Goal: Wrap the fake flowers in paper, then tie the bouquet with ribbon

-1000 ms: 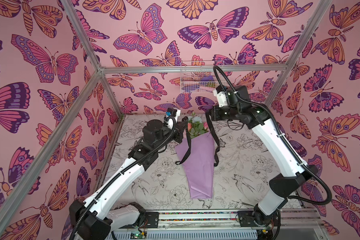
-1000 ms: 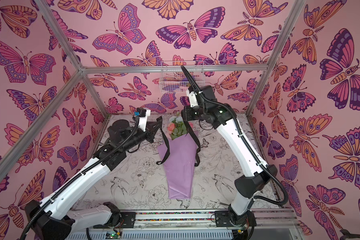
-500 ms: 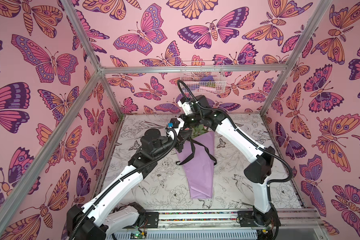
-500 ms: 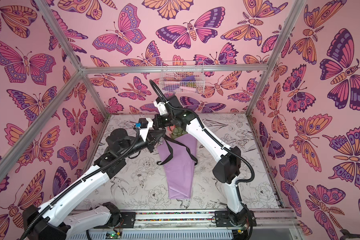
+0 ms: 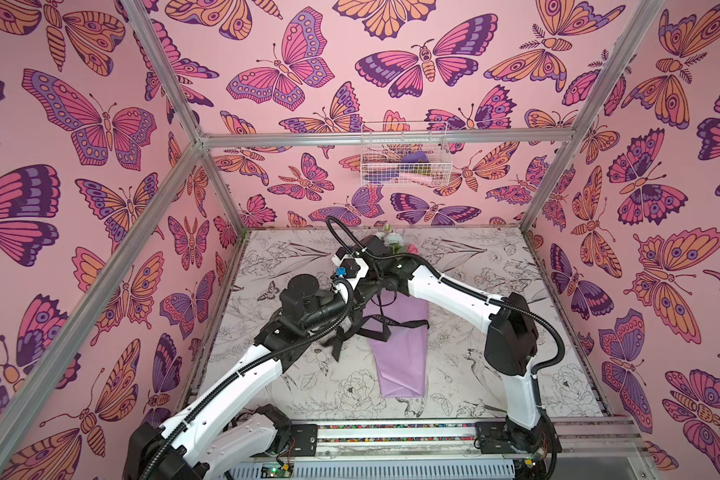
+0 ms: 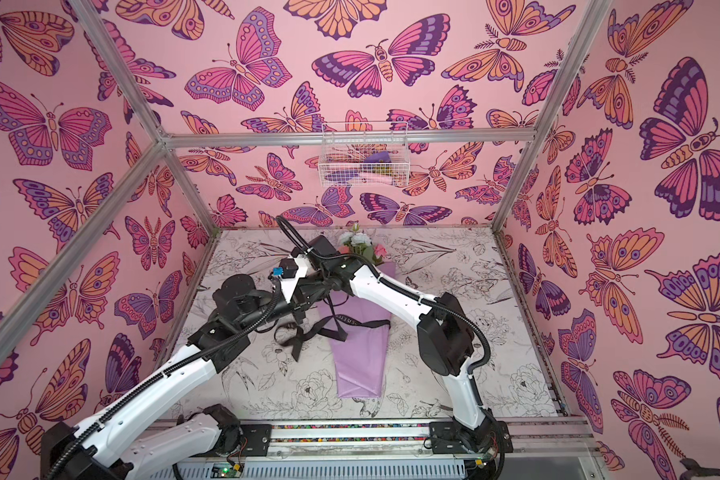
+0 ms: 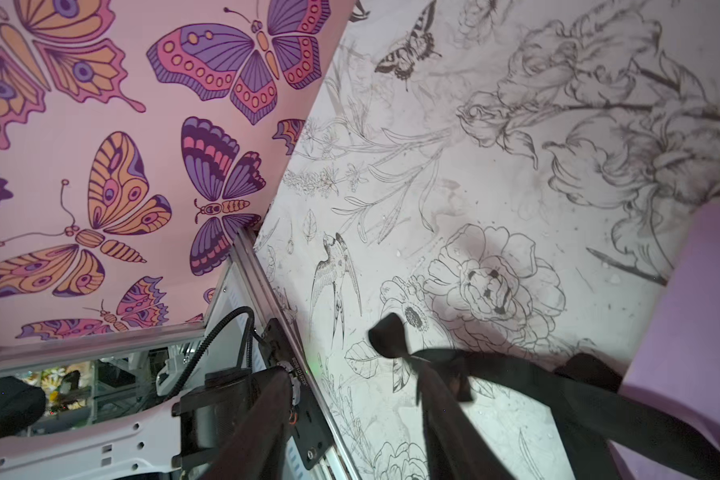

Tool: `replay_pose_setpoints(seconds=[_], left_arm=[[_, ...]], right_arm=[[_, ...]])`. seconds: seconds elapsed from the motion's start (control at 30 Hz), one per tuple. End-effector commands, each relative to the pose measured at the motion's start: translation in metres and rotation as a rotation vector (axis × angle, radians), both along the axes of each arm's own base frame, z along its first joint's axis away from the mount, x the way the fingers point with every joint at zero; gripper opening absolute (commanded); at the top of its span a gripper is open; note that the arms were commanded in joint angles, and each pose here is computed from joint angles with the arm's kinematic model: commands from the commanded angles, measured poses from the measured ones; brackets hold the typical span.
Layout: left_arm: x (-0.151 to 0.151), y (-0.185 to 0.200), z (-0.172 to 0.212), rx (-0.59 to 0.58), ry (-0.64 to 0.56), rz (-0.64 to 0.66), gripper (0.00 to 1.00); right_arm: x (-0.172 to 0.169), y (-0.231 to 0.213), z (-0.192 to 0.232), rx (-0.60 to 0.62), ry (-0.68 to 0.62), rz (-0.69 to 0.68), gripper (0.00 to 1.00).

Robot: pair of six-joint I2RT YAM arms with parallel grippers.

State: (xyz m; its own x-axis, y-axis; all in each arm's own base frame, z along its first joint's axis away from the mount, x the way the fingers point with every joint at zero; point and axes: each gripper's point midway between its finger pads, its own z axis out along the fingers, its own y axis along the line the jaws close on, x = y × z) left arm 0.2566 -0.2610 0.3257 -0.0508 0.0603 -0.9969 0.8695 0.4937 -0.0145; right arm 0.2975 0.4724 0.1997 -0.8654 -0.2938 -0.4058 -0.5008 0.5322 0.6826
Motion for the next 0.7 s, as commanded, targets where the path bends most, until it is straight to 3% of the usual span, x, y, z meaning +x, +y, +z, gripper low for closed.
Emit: replay_pose_setpoints(seconds=[0.0, 0.17, 0.33, 0.5, 0.67], left_arm=[[-0.006, 0.003, 0.022, -0.045, -0.085, 0.000, 0.00], [0.000, 0.008, 0.019, -0.049, -0.067, 0.050, 0.00], [0.010, 0.015, 0.015, -0.043, -0.043, 0.117, 0.00], [0.022, 0.020, 0.012, -0.039, -0.012, 0.185, 0.00], [0.054, 0.039, 0.007, -0.044, 0.076, 0.361, 0.00]], right_arm=[[0.011, -0.015, 0.030, 0.008, -0.077, -0.041, 0.59], [0.053, -0.071, 0.031, -0.115, -0.136, -0.229, 0.59], [0.082, -0.160, 0.036, -0.254, -0.213, -0.502, 0.60], [0.075, -0.240, 0.046, -0.322, -0.298, -0.719, 0.61], [0.043, -0.284, 0.039, -0.369, -0.351, -0.798, 0.60]])
